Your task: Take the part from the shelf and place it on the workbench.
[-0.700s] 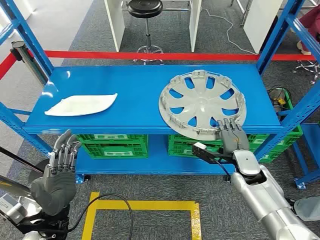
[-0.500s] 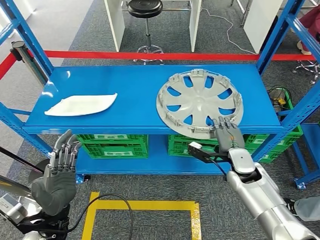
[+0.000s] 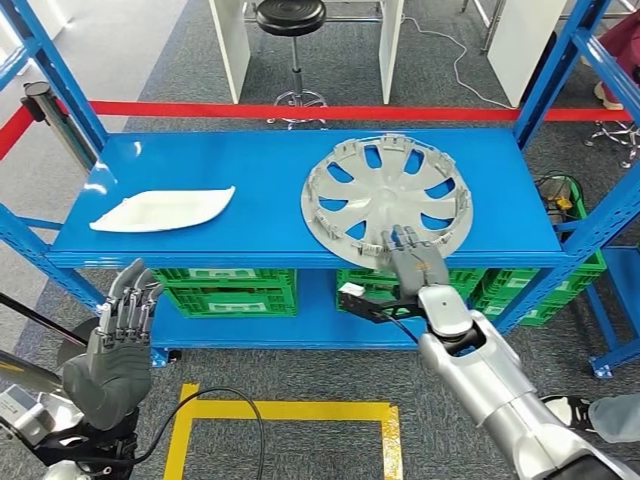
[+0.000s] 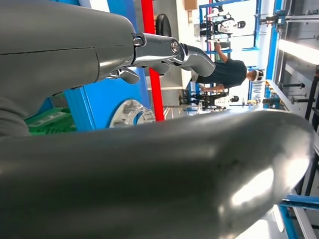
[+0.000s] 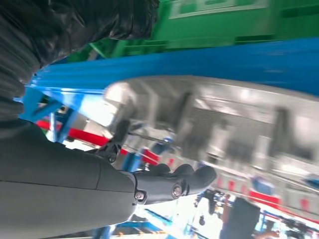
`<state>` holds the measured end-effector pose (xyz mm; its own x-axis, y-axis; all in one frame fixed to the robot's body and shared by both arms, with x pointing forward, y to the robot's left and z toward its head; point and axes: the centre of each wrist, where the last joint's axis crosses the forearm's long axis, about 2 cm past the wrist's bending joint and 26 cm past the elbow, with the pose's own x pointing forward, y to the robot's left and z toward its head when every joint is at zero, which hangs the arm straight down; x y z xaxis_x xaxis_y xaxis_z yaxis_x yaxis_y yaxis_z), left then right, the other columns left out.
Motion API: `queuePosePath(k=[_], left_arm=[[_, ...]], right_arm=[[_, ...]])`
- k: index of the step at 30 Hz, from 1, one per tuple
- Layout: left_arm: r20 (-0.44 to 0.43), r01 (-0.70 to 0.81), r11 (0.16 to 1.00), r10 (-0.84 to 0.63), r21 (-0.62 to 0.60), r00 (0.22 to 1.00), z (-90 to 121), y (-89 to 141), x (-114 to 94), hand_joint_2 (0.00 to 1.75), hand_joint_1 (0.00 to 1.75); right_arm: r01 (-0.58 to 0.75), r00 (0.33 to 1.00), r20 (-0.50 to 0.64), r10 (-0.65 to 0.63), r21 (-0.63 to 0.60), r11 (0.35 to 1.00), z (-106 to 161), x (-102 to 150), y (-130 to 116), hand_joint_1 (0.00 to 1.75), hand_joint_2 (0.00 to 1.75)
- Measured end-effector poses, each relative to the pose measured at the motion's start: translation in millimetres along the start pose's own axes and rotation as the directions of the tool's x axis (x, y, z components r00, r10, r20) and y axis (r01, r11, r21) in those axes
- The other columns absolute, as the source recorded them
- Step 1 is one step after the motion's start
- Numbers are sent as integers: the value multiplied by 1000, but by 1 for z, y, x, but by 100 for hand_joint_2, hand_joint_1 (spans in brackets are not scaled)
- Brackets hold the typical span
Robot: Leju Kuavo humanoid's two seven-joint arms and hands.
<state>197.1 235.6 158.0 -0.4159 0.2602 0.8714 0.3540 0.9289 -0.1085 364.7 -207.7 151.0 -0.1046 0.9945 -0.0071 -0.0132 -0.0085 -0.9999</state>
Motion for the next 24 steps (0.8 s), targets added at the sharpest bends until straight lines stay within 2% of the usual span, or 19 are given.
queuePosePath(k=[11,24], left_arm=[[-4,9,1000,-9,4,1000,0,4,1,0,0],[-13,27,1000,-27,14,1000,1,11,2,0,0]], right_arm=[[-15,1000,19,14,44,999,-4,15,5,0,175],[-37,999,4,37,57,998,-9,19,0,0,175]])
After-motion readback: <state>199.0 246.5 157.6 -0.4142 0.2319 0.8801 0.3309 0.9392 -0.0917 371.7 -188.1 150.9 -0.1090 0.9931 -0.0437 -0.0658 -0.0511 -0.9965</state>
